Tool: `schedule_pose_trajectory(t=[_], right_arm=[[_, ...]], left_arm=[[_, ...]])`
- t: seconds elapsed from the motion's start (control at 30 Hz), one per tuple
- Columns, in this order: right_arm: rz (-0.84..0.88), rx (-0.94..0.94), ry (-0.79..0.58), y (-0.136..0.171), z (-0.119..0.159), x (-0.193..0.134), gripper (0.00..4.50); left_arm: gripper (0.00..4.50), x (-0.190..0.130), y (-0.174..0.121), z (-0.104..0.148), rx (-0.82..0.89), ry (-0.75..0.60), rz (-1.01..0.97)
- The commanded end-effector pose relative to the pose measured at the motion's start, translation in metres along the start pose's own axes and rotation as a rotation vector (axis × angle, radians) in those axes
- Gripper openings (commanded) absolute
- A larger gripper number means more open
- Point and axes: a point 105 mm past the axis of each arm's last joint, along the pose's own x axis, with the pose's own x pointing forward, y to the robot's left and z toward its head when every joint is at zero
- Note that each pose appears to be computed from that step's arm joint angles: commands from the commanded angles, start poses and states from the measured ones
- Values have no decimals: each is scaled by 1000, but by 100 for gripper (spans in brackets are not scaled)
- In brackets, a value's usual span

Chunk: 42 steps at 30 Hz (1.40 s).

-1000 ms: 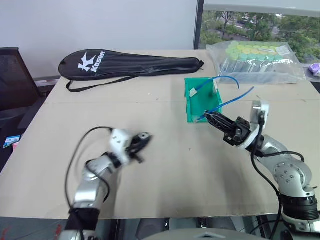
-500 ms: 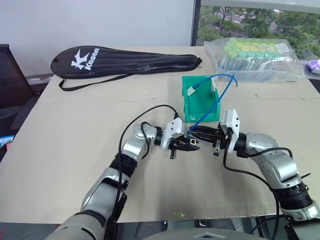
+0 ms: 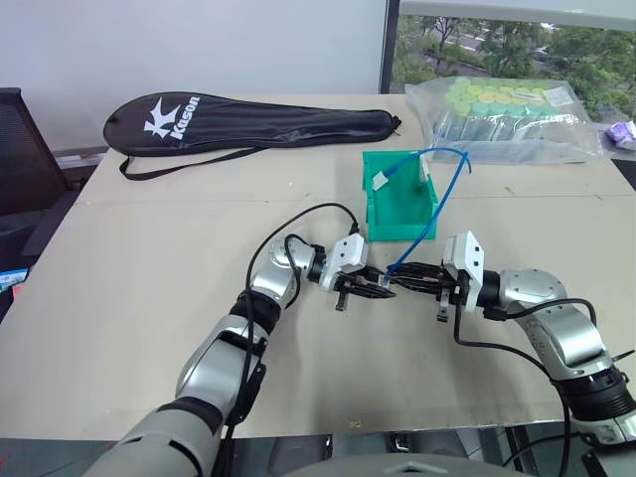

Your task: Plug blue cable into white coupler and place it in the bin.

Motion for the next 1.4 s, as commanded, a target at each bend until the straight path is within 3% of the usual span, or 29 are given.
schedule_pose_trajectory(t=[0.03, 0.4, 0.73, 1.4], right_arm=[[-16, -51, -20, -5, 8, -3, 0], [21, -141, 40, -7, 2, 1, 0], [162, -191, 122, 13, -9, 7, 0], [104, -162, 134, -6, -2, 6, 0]], left_arm=[[60, -2, -7, -11, -17, 44, -36], [60, -1, -10, -13, -10, 50, -50], [60, -1, -8, -13, -13, 44, -39], [60, 5, -12, -14, -9, 32, -50]])
